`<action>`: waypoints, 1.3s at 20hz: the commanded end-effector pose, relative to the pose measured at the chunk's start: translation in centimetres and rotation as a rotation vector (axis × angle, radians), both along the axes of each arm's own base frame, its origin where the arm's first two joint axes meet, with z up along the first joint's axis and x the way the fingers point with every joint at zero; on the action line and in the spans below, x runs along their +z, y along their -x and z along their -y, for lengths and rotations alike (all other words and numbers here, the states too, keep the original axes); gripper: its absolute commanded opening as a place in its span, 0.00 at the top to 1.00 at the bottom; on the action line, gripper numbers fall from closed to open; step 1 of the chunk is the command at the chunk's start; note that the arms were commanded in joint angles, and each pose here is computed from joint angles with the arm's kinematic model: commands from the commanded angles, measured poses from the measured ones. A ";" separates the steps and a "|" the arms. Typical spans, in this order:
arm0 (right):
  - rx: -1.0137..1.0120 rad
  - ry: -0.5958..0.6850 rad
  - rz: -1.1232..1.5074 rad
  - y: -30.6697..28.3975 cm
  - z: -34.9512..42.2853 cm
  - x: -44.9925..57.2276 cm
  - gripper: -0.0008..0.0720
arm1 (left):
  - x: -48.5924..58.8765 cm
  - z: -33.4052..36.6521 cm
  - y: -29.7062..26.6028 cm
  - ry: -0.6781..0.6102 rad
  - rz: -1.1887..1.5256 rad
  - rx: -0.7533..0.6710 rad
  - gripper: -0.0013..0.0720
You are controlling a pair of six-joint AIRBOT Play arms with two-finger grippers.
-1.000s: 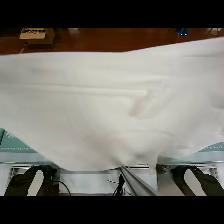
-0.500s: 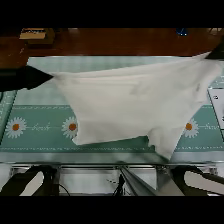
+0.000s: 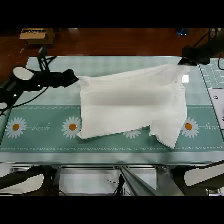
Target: Fold the shirts.
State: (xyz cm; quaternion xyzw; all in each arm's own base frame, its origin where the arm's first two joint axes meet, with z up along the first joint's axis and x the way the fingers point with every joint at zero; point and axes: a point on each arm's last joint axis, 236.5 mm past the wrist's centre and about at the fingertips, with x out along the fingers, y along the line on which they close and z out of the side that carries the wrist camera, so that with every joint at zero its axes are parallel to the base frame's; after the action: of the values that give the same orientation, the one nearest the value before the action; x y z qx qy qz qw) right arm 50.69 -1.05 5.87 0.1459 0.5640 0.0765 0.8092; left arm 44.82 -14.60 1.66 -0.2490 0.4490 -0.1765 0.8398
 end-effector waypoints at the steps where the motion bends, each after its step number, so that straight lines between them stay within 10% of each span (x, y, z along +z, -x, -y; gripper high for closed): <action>1: 0.004 -0.033 -0.118 0.0 -0.4 -5.1 0.91 | -4.8 0.9 0.4 -0.010 -0.106 -0.025 0.94; 3: 0.055 -0.094 -0.120 0.3 -1.6 -5.0 0.40 | -4.8 0.2 0.8 0.002 -0.136 -0.035 0.76; 6: 0.113 -0.056 -0.136 2.7 0.5 -2.3 0.40 | -2.0 -3.9 2.5 0.022 -0.236 -0.106 0.26; 17: -0.089 0.047 -0.271 12.6 10.7 0.6 0.40 | -8.8 -7.2 23.5 0.179 -0.835 -0.191 0.27; 26: -0.067 0.021 -0.289 13.1 9.4 -0.1 0.40 | -12.5 -0.3 25.3 0.166 -0.872 -0.316 0.27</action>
State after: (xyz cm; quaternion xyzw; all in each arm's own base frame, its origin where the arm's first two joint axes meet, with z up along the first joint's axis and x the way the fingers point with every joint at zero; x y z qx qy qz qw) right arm 37.70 -10.50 5.71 0.1652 0.6708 0.0211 0.7227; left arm 20.07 -12.29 -9.69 -0.3033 0.7700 -0.2066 0.5219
